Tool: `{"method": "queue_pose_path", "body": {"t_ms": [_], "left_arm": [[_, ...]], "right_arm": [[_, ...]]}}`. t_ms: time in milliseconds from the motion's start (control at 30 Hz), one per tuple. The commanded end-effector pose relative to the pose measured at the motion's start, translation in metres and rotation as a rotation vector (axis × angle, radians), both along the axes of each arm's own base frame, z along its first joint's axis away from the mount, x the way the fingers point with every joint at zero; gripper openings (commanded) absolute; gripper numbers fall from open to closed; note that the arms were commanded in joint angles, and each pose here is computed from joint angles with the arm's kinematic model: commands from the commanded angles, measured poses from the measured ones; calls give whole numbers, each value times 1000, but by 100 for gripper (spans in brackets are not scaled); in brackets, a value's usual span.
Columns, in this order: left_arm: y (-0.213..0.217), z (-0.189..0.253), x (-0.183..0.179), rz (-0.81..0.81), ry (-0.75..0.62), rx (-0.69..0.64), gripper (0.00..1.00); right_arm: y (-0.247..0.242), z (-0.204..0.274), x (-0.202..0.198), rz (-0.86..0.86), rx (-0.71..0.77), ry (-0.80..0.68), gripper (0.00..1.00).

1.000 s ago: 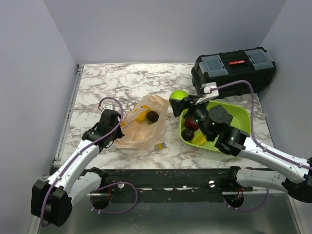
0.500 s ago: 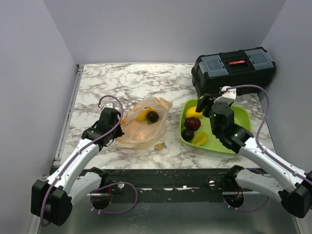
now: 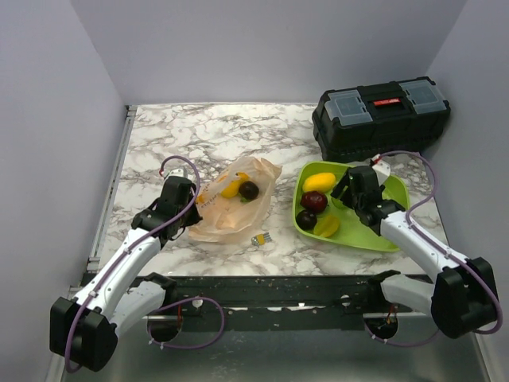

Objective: Take the fake fruits out of the plastic bag
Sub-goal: Place the fake fruit in the bin.

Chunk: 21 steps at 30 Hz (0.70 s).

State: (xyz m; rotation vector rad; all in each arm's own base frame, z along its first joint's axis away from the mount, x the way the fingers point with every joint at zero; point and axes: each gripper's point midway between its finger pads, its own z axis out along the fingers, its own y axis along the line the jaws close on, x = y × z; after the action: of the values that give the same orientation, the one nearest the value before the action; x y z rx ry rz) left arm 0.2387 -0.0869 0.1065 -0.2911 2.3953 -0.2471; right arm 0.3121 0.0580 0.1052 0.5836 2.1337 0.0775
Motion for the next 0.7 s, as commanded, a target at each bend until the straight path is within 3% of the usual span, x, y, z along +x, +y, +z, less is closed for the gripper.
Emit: {"method": "queue_pose_path", "body": {"t_ms": [0,133,200,367,500,667], "left_arm": [[-7,12,0,-23,-24,-49,1],[-15,15,-2,-56,-34,-85,2],[-18,14,-4,-70,-35,-100,2],[-21,11,-5,-76,-25,-118,2],[-22,11,-6,-79,-25,-121,2],[-22,12,-5,-81,-27,-124,2]], "right_arm": [[10,-23,-4,12,91,67,1],[13,-35,-2,19,94,105,2],[14,-38,-2,29,91,109,10],[14,-43,-1,32,88,112,14],[13,-48,-2,30,83,123,24],[13,-52,-5,30,81,127,44]]}}
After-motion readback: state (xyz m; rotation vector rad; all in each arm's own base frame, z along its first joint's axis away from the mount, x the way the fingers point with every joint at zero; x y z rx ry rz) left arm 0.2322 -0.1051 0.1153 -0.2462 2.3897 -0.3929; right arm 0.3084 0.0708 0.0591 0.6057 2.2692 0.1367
